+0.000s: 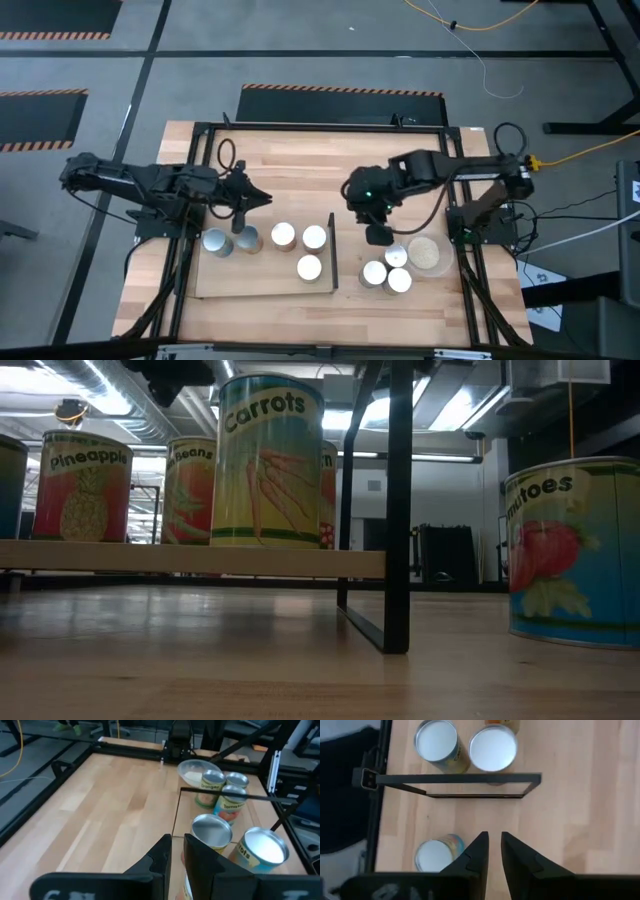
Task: Pick and place cans onto a shelf
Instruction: Put the tomato can on the shelf
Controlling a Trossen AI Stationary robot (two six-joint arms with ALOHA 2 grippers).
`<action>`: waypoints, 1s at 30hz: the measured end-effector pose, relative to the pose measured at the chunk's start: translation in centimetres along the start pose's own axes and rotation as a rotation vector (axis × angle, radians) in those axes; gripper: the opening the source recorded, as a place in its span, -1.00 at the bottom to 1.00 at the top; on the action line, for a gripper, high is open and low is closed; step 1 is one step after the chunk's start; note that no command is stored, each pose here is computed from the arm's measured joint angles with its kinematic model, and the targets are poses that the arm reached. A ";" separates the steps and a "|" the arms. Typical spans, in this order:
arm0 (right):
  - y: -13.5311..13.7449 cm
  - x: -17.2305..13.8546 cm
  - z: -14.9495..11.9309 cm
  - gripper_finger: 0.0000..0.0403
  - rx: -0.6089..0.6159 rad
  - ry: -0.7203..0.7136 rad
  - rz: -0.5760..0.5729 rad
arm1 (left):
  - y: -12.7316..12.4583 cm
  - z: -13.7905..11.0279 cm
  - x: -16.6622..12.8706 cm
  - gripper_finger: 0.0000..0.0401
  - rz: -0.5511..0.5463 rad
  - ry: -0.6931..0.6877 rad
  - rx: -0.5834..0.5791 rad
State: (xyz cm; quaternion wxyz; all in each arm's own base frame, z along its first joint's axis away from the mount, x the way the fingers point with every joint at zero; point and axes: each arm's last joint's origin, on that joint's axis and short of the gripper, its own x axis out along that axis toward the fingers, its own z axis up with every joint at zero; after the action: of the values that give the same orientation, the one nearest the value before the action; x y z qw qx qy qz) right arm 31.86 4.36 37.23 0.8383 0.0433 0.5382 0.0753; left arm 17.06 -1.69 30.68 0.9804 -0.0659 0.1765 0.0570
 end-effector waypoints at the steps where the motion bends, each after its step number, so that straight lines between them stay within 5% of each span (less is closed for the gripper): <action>1: 0.1 0.3 -0.5 -0.72 0.024 -0.005 0.006 | 0.0 0.0 0.2 -0.78 0.001 0.003 0.001; 16: 2.0 6.6 -6.7 -0.72 0.226 0.132 0.117 | -0.2 0.0 1.0 -0.78 0.001 0.004 0.000; 30: 2.0 10.6 -9.0 -0.72 0.321 0.177 0.171 | -0.2 0.0 1.0 -0.78 0.001 0.004 -0.003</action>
State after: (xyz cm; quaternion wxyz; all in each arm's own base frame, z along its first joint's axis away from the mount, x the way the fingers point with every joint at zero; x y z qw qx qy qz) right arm 27.86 8.09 24.31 0.7607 0.2153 0.6091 0.0629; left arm 17.99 -1.81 30.39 0.9800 -0.0673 0.1782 0.0579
